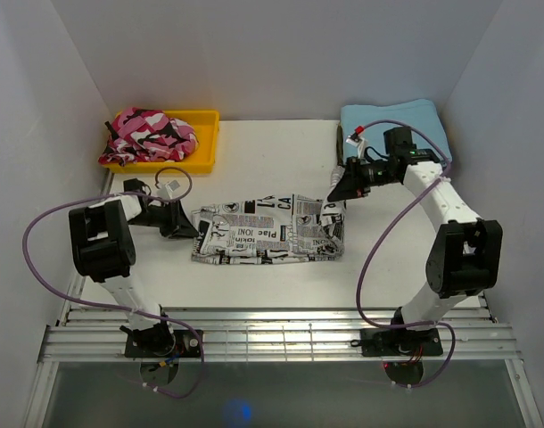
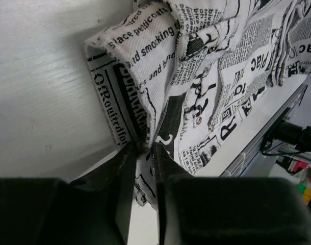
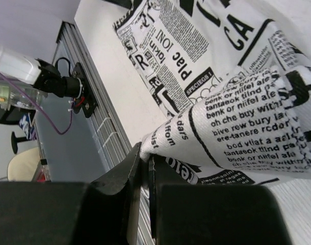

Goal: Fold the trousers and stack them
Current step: Fold the trousers

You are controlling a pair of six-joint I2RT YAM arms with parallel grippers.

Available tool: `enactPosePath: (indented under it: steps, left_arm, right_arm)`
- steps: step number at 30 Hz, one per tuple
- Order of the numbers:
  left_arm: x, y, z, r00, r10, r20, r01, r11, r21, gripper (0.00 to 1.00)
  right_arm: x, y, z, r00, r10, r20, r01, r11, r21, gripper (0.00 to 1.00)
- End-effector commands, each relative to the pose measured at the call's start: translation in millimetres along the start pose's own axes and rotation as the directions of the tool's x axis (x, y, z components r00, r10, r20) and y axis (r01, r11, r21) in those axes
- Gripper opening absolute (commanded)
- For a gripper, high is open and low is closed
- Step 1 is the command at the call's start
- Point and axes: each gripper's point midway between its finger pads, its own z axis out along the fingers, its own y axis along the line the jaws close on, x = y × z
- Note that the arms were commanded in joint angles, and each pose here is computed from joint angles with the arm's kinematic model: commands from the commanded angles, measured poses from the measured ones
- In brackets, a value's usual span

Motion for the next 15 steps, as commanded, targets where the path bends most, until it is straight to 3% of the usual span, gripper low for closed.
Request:
enactPosePath:
  steps: [1, 4, 7, 15]
  left_arm:
    - [-7.2, -6.7, 5.4, 0.999, 0.02, 0.032, -0.021, 0.999, 0.05, 0.29]
    - [-6.5, -6.1, 9.0, 0.999, 0.012, 0.034, -0.014, 0.998, 0.067, 0.11]
    - [-4.4, -5.0, 13.1, 0.999, 0.005, 0.032, -0.008, 0.998, 0.067, 0.0]
    - [4.9, -3.3, 22.8, 0.999, -0.033, 0.018, 0.031, 0.995, 0.093, 0.0]
  right_arm:
    - [-12.4, 8.6, 37.9, 1.0, -0.011, -0.02, 0.011, 0.999, 0.031, 0.08]
    - [-9.5, 19.0, 73.0, 0.997, 0.014, -0.076, -0.013, 1.0, 0.019, 0.08]
    - [-12.0, 38.2, 105.6, 0.994, -0.018, -0.11, 0.015, 0.999, -0.029, 0.08]
    - [-15.4, 82.1, 180.3, 0.986, -0.058, -0.155, 0.039, 0.992, -0.121, 0.08]
